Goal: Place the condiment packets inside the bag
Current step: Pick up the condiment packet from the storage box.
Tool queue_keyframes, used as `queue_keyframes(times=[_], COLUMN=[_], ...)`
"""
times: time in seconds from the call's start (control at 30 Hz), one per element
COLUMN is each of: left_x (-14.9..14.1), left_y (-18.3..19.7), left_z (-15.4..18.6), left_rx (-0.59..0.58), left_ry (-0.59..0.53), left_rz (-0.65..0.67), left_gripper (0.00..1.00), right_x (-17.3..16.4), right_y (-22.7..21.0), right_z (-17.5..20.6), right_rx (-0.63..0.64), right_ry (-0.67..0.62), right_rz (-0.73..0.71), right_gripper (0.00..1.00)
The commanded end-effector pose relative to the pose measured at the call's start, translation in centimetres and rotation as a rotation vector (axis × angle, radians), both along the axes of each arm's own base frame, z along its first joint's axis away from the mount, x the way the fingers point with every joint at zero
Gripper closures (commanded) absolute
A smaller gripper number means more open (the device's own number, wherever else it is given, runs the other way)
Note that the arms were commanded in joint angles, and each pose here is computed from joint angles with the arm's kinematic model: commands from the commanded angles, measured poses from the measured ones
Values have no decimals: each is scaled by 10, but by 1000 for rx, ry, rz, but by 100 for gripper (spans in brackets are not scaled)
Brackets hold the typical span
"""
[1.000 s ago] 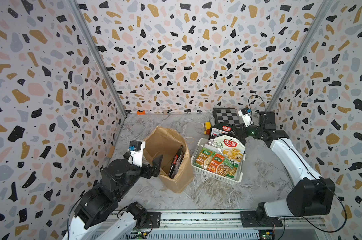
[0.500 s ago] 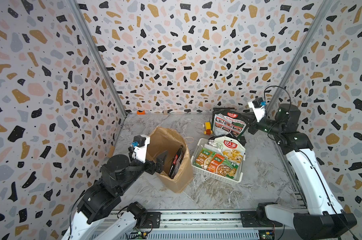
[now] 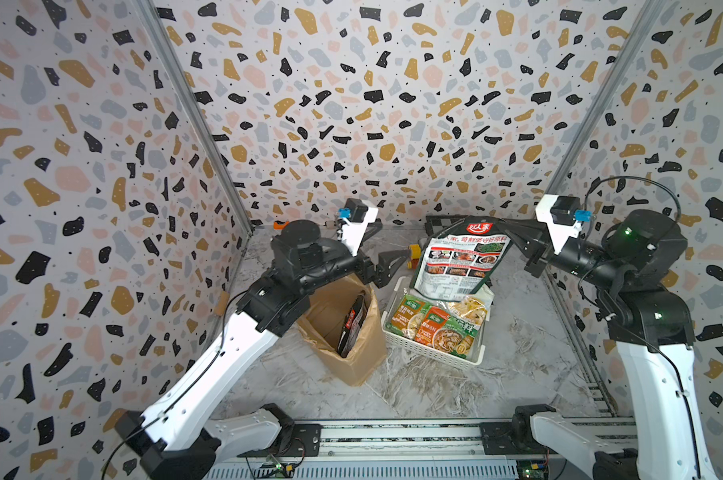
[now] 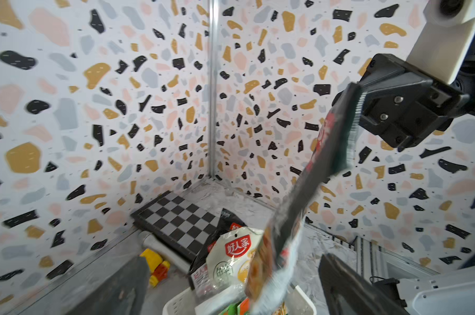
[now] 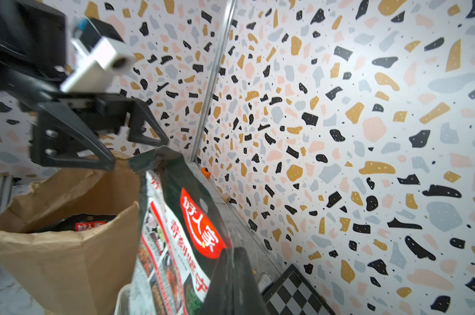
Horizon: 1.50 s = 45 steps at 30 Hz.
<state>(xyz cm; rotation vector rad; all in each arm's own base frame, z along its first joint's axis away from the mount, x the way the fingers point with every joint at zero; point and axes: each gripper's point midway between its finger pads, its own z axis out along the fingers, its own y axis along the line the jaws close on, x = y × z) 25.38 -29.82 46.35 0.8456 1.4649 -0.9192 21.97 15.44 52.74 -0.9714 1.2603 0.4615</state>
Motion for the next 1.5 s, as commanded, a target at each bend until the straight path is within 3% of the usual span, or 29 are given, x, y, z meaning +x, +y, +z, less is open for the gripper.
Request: queue_keyframes(times=[0.0, 0.2, 0.4, 0.57, 0.7, 0.87, 1.07, 1.13, 1.23, 1.37, 1.47], left_x=[-54, -110, -123, -156, -148, -133, -145, -133, -116, -119, -117], left_y=[-39, -54, -20, 5, -8, -48, -86, -90, -96, -109, -115], left_z=[24, 18, 21, 15, 9, -1, -6, -12, -21, -19, -20], left_rx=[-50, -114, -156, -194, -179, -58, 22, 50, 132, 161, 203], left_ry=[-109, -133, -69, -133, -127, -161, -181, -160, -112, -117, -114], left_rz=[-264, -418, -325, -392, -340, -272, -302, -230, -135, -147, -119], left_gripper=[0, 0, 0, 0, 0, 0, 1, 13, 40, 50, 65], right_x=[-47, -80, -97, -94, -87, -87, -83, -81, -81, -82, -83], right_y=[5, 0, -1, -2, -2, -1, -2, -3, -3, -3, -4], right_z=[24, 25, 24, 27, 27, 27, 25, 24, 23, 22, 20], right_rx=[44, 87, 104, 132, 147, 154, 164, 171, 179, 181, 181], right_ry=[-77, -84, -72, -33, 10, 24, 55, 66, 76, 84, 92], right_rz=[94, 86, 106, 97, 87, 98, 78, 70, 75, 72, 68], right_gripper=[100, 100, 100, 100, 100, 100, 100, 100, 100, 100, 100])
